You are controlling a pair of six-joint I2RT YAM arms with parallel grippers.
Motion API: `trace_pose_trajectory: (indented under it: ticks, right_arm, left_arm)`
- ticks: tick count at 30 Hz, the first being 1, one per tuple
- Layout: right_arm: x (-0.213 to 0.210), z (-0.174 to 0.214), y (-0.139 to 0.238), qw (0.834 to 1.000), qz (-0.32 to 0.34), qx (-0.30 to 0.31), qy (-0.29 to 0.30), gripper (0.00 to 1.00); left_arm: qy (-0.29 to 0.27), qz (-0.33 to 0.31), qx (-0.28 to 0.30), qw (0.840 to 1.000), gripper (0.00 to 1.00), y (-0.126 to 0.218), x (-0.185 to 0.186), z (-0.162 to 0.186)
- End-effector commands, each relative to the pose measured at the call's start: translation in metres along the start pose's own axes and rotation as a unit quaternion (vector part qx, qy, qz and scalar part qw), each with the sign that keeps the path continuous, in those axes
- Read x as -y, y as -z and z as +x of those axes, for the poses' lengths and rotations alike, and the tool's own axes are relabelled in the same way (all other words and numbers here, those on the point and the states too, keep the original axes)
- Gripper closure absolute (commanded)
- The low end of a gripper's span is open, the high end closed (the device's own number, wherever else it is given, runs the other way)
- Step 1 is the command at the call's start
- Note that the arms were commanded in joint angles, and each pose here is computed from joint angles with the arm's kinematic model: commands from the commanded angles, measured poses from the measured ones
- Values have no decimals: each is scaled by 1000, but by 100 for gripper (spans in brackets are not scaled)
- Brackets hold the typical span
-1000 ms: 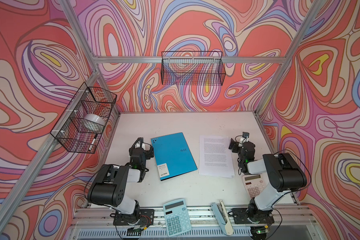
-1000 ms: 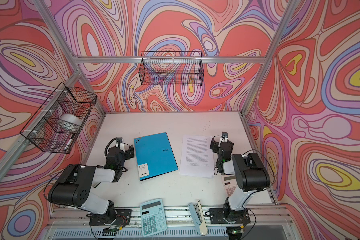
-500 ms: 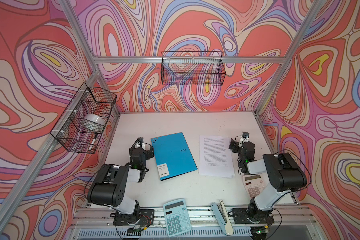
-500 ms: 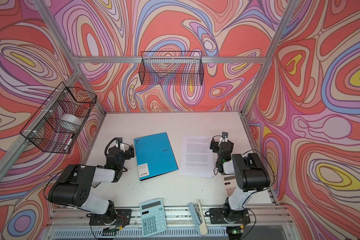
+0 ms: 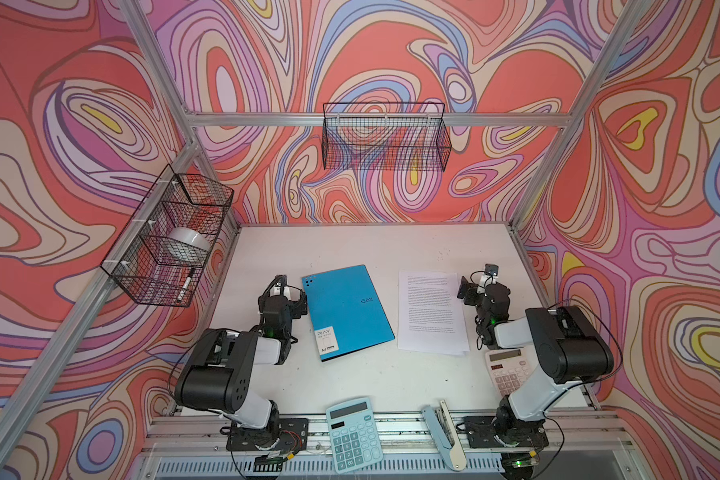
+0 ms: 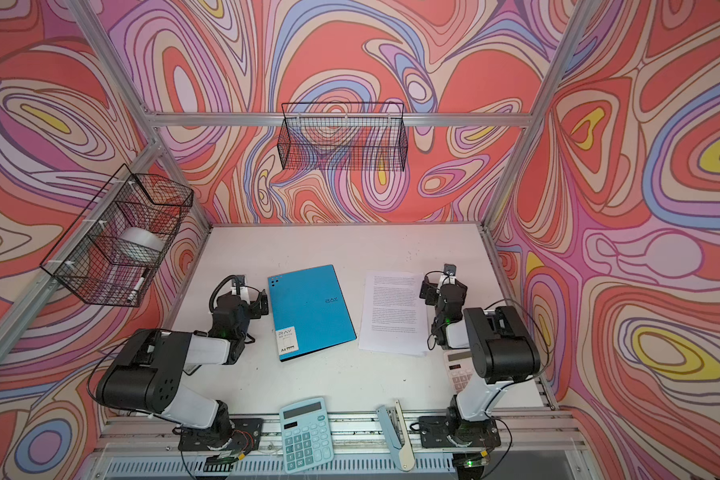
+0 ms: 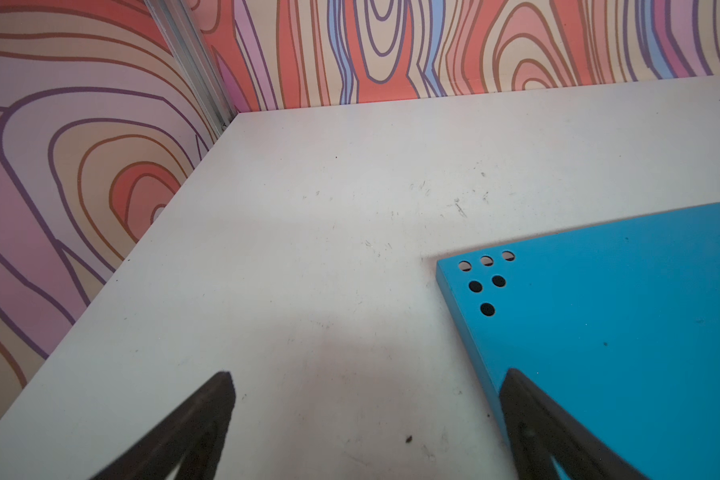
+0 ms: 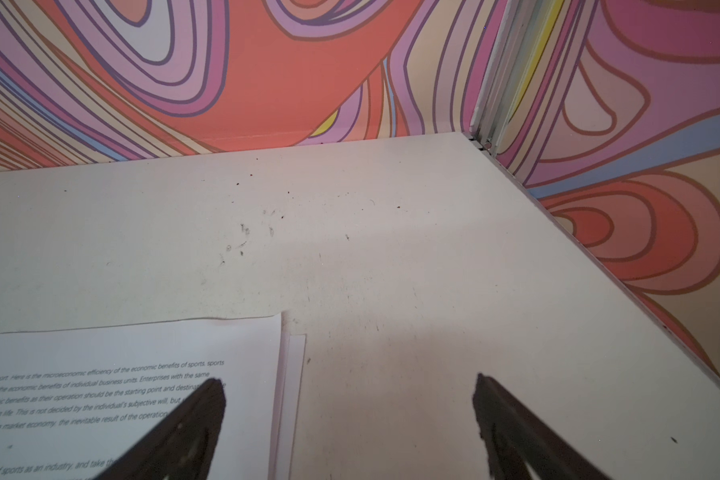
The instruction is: Put the files into the folder
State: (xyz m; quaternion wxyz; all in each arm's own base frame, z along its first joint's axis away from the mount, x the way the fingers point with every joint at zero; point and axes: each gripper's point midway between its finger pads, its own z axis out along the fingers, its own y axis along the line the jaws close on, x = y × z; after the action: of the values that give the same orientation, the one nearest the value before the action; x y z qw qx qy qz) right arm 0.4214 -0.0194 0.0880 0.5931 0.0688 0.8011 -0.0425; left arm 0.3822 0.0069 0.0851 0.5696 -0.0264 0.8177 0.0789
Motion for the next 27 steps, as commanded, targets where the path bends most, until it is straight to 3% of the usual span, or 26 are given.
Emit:
trace_pose_trajectory:
  ticks: [1, 7, 12, 16, 21, 27]
  right_arm:
    - [1, -4, -3, 1000, -1, 7, -6, 2]
    - [16, -11, 0, 999, 44, 11, -22, 2]
    - [15, -12, -1, 999, 41, 9, -21, 2]
    - [11, -19, -1, 999, 33, 1, -11, 2]
    - [4, -48, -10, 997, 30, -73, -13, 2]
    - [3, -60, -10, 984, 50, -136, -100, 2]
  left_arm:
    - [-1, 0, 22, 1000, 0, 1, -1, -13]
    - [-25, 38, 28, 999, 0, 18, 11, -32]
    - [-62, 72, 0, 995, 0, 22, 24, -37]
    - [-93, 89, -75, 989, 0, 20, 31, -47]
    - [-103, 121, -162, 974, 0, 28, 40, -59]
    - [-134, 130, -242, 952, 0, 48, 55, -73]
